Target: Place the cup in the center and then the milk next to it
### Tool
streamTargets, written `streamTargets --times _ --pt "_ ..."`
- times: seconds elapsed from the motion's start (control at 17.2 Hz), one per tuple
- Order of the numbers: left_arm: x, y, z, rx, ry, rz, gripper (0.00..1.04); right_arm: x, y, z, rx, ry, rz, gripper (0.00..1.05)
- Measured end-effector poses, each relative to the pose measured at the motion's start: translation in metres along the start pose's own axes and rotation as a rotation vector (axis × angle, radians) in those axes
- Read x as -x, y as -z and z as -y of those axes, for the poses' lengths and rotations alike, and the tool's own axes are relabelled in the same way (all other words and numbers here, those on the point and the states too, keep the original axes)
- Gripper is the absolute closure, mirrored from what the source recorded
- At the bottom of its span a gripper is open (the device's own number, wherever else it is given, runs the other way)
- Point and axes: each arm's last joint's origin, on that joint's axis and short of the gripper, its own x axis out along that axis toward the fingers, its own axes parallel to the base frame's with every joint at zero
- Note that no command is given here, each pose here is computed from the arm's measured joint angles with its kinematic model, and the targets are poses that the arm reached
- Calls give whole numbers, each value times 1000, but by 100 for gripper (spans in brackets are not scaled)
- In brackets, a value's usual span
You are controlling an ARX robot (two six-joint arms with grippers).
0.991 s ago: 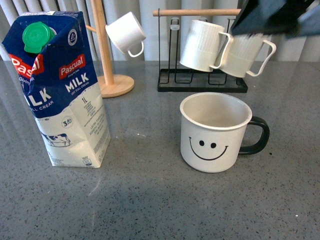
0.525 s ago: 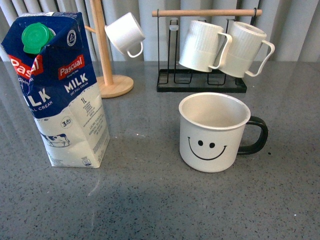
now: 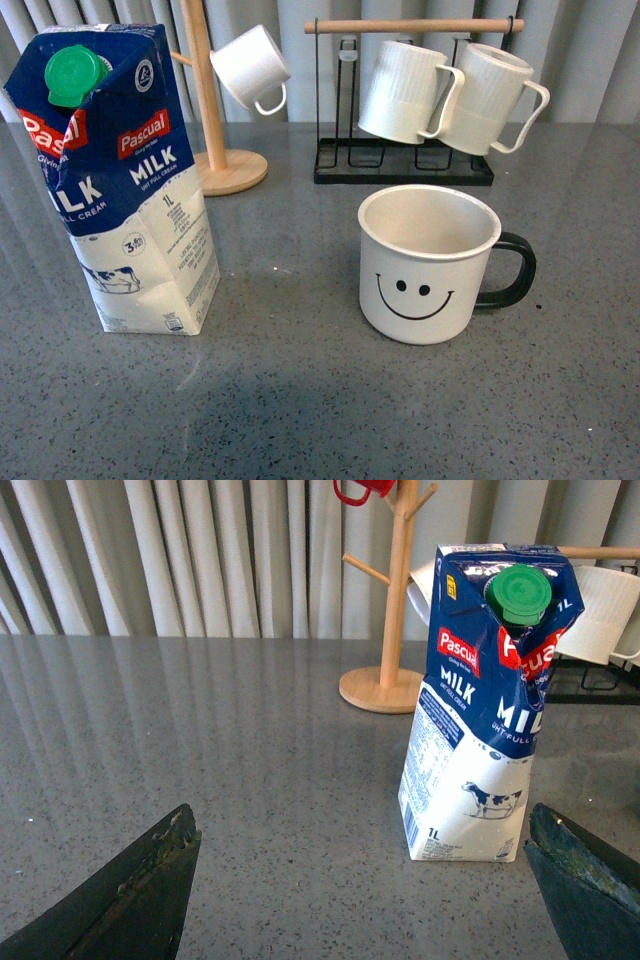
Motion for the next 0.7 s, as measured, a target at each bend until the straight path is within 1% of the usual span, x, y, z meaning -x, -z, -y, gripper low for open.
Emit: streamTargets --times 0.06,0.12,0.17,0.23,0.47,0.7 --pt "0 0 0 0 1 0 7 0 1 6 2 8 13 103" --pt "0 0 0 0 1 1 7 0 5 11 4 42 9 103" --pt "0 0 0 0 1 0 7 -1 11 12 3 45 -5 103" --pt "0 0 0 0 0 1 7 -1 16 11 4 19 -11 103" --pt "0 0 0 0 0 0 7 -1 27 10 4 14 -5 103" --pt "0 0 0 0 0 0 7 -1 32 10 4 14 -2 103"
